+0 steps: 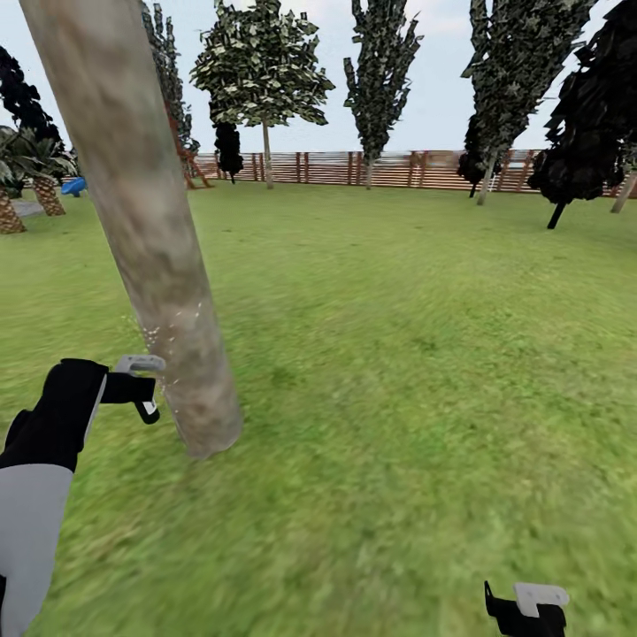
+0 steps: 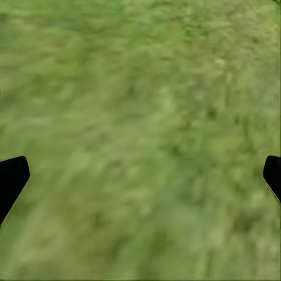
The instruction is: In the garden, pick up the pesticide atomizer on the floor and spray pesticide onto both trees until each tree trunk is fully covered.
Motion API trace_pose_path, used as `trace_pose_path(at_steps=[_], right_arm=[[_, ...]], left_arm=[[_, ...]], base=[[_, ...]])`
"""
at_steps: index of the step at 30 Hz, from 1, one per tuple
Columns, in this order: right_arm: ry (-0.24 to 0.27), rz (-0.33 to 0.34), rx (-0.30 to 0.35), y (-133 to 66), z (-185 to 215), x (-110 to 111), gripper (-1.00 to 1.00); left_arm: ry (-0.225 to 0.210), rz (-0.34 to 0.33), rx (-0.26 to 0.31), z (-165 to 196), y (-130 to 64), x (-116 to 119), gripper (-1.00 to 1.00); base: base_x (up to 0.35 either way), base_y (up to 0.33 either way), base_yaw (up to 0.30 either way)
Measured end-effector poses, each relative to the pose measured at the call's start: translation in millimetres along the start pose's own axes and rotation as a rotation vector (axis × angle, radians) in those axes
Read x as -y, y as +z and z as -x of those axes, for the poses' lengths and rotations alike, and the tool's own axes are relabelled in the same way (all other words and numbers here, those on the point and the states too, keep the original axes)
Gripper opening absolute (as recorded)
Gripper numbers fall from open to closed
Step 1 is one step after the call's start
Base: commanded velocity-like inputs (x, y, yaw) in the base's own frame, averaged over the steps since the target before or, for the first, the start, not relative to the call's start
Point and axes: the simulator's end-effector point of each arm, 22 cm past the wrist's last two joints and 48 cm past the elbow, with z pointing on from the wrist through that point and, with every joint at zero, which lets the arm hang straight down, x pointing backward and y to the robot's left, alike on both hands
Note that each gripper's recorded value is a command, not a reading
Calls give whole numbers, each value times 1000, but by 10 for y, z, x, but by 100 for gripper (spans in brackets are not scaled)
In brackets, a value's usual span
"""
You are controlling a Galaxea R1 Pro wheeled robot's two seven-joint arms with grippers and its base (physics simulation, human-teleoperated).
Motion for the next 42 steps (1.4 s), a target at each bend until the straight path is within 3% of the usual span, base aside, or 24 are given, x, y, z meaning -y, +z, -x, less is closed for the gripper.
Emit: trace_pose_path(at_steps=[12,19,26,31,33,37,42], right_arm=[[-1,1,0,0,-1,-2,100],[-1,1,0,0,0,-5,100],[0,2,0,-1,-1,-12,100],[-1,3,-1,-3,-4,-16,100],[-1,3,-1,-3,-5,-17,100],[-1,3,-1,-3,-5,-18,100],[-1,3,-1,-3,-5,-18,100]], left_arm=[[-1,6,-15,-72,29,-26,-100],[1,7,-72,-417,140,-29,-100],[-28,50,-130,-840,218,-233,-100],[-18,38,-143,-930,272,-87,-100],[-5,103,-157,-980,301,-164,-100],[-13,141,-161,-1008,291,-299,-100],[-32,135,-160,-1035,301,-289,-100]], base=[[97,-236,7],[36,-269,124],[80,-101,227],[2,-1,15],[0,0,0],[12,-14,0],[144,-205,170]])
